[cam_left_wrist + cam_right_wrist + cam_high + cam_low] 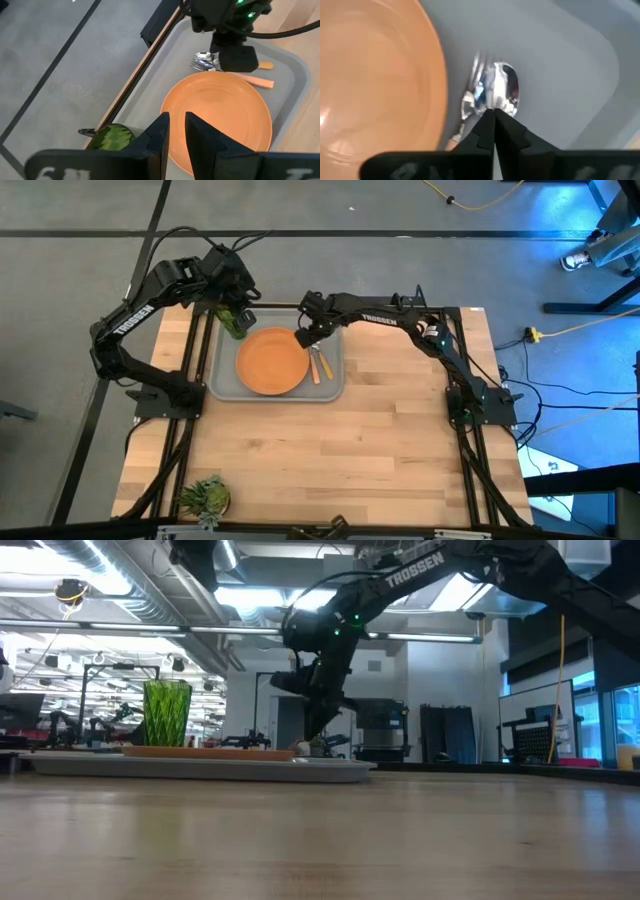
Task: Pick and place plate/cup/fork/spoon on tray
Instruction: Put the orange spoon on the gray serving tray to the right side of the orange fork
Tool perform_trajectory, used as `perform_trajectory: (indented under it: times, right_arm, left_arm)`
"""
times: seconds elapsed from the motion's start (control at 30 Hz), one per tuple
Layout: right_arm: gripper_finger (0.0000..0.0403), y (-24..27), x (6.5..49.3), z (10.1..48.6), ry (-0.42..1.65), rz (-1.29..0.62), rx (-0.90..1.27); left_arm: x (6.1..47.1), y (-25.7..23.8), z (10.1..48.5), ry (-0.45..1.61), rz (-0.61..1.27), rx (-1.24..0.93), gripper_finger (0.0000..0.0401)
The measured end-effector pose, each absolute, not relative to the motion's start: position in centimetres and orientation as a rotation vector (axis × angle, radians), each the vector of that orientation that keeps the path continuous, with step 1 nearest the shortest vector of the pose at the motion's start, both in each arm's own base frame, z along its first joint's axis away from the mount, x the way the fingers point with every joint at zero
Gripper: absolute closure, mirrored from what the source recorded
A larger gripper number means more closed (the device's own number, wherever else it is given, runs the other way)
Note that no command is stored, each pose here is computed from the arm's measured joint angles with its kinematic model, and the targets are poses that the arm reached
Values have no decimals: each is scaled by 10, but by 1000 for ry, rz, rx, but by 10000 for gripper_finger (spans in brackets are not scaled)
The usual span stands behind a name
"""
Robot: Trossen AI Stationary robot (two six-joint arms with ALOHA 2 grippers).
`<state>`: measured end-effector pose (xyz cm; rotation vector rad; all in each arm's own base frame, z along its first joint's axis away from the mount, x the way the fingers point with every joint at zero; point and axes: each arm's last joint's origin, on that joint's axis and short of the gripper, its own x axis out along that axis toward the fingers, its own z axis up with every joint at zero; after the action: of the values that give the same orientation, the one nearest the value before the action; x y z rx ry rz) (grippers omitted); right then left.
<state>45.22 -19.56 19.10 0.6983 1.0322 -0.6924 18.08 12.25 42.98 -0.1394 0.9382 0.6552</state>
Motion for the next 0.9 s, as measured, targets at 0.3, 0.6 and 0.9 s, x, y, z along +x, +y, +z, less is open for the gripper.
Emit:
perform_trajectory:
  times: [0.3,0.6,0.9]
  right_arm:
    - [400,-191,454,185,1079,-528,767]
    - [401,-175,459,166,1176,-487,748]
    - [402,-180,456,163,1185,-501,757]
  left_arm:
    - [181,122,430,932,663,-154,348]
    - [181,122,430,926,671,-168,348]
    - [181,122,430,918,683,-191,348]
